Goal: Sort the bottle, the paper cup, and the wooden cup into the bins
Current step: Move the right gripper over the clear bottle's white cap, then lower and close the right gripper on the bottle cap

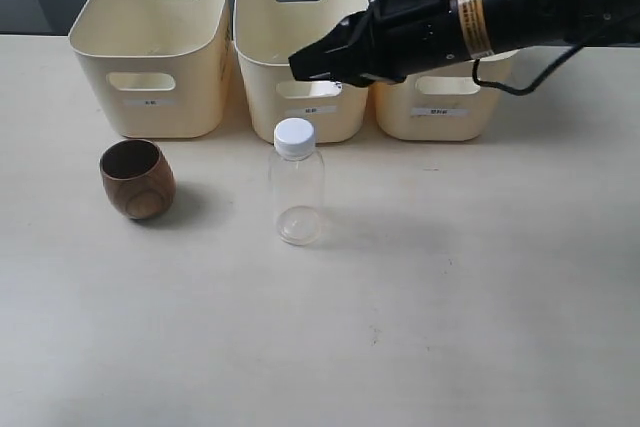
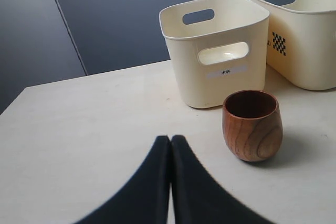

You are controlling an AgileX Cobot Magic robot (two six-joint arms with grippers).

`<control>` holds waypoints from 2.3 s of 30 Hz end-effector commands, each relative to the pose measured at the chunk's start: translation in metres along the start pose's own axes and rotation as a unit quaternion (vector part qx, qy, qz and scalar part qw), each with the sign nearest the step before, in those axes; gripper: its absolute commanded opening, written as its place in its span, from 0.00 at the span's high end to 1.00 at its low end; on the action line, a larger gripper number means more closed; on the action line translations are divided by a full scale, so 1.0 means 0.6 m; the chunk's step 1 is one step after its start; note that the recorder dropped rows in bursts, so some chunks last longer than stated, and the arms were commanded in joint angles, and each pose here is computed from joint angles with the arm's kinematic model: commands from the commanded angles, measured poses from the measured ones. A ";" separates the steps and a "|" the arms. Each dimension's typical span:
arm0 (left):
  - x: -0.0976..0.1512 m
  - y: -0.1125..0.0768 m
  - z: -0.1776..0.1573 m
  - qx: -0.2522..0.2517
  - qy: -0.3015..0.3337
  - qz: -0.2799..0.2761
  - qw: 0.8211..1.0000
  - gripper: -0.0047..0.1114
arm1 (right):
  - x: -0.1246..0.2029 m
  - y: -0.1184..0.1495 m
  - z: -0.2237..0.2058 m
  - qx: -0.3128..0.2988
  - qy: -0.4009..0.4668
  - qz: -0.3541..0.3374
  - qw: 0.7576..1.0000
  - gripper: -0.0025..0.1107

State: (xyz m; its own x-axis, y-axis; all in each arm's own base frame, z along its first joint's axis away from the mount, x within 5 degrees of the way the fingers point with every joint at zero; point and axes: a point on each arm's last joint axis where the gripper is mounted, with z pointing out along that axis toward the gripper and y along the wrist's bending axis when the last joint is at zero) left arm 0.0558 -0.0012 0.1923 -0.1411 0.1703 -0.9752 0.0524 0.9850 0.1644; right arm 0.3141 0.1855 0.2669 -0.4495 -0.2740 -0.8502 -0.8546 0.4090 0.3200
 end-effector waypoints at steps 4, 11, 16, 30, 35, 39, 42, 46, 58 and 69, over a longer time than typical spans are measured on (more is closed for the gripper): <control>0.000 0.000 0.000 0.002 -0.003 -0.002 1.000 0.96 | 0.073 0.019 -0.047 0.116 0.035 -0.095 0.988 0.98; 0.000 0.000 0.000 0.002 -0.003 -0.002 1.000 0.96 | 0.087 0.026 -0.035 0.068 0.030 -0.064 0.995 0.98; 0.000 0.000 0.000 0.002 -0.003 -0.002 1.000 0.96 | 0.087 0.028 -0.034 0.060 0.028 -0.062 0.996 0.98; 0.000 0.000 0.000 0.002 -0.003 -0.002 1.000 0.96 | 0.079 0.023 -0.035 0.078 0.004 -0.044 0.996 0.62; 0.000 0.000 0.000 0.002 -0.003 -0.002 1.000 0.96 | 0.077 0.026 -0.033 0.077 -0.003 -0.036 0.996 0.28; 0.000 0.000 0.000 0.002 -0.003 -0.002 1.000 0.96 | 0.078 0.033 -0.021 0.092 0.005 -0.044 0.995 0.31; 0.000 0.000 0.000 0.002 -0.003 -0.002 1.000 0.96 | 0.078 0.042 -0.008 0.114 0.012 -0.050 0.992 0.31; 0.000 0.000 0.000 0.002 -0.003 -0.002 1.000 0.96 | 0.080 0.049 0.005 0.150 0.026 -0.066 0.986 0.31; 0.000 0.000 0.000 0.002 -0.003 -0.002 1.000 0.96 | 0.079 0.056 0.012 0.162 0.022 -0.054 0.985 0.31; 0.000 0.000 0.000 0.002 -0.003 -0.002 1.000 0.96 | 0.077 0.055 0.012 0.166 0.012 -0.037 0.985 0.32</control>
State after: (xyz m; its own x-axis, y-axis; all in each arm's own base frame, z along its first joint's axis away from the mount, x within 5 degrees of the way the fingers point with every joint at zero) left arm 0.0558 -0.0012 0.1923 -0.1411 0.1703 -0.9752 0.0524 0.9850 0.1644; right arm 0.2669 0.1934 0.2366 -0.3929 -0.3341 -0.8567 -0.7622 0.6396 0.1001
